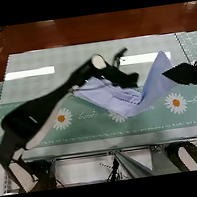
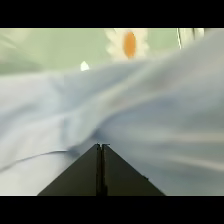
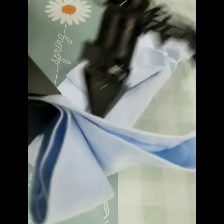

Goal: Fold the shirts.

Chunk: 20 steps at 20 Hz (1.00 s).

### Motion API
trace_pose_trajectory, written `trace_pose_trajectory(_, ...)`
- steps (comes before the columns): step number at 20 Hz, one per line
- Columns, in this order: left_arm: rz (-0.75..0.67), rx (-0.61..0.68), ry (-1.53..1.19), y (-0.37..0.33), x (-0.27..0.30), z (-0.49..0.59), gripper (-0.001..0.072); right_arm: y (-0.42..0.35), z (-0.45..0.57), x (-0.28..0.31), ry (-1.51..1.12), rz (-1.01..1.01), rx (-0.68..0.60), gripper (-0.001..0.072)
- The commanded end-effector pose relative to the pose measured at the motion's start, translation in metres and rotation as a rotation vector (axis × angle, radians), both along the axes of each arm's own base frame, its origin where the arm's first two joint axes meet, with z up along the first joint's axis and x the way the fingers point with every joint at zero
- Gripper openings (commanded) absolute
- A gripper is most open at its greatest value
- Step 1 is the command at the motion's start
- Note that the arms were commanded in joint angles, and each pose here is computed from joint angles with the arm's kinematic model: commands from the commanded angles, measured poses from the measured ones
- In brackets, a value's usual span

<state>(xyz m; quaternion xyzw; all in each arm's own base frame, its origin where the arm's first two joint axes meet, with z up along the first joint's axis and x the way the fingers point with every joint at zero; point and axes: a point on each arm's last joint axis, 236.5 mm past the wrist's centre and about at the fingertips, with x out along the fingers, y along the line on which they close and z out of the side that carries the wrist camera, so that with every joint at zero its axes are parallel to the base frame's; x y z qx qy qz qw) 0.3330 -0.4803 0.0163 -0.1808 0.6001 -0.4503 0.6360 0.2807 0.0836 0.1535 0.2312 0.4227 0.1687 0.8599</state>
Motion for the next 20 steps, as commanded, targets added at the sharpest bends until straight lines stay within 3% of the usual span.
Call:
trace_pose_trajectory(1,0.12,0.195,-0.091,0.133,0.068,0.03,0.0017,0.014,0.017,0.001,-0.037,0.038,0.015,0.0025)
trace_pose_trajectory(5,0.397,0.245,-0.254,0.284,0.089,0.108,0.0019,0.07,0.026,0.022,-0.06,0.184,0.042,0.0025)
trace_pose_trajectory(8,0.552,0.243,-0.393,0.354,0.046,0.148,0.0019,0.13,0.023,0.054,-0.067,0.294,0.061,0.0025)
trace_pose_trajectory(13,0.631,0.257,-0.477,0.381,-0.063,0.124,0.0019,0.234,-0.04,0.102,0.053,0.45,0.053,0.0025)
trace_pose_trajectory(16,0.722,0.195,-0.404,0.375,-0.099,0.098,0.0019,0.275,-0.08,0.131,0.114,0.477,0.06,0.0026)
trace_pose_trajectory(20,0.717,0.126,-0.327,0.359,-0.124,0.065,0.0019,0.31,-0.112,0.158,0.177,0.478,0.124,0.0026)
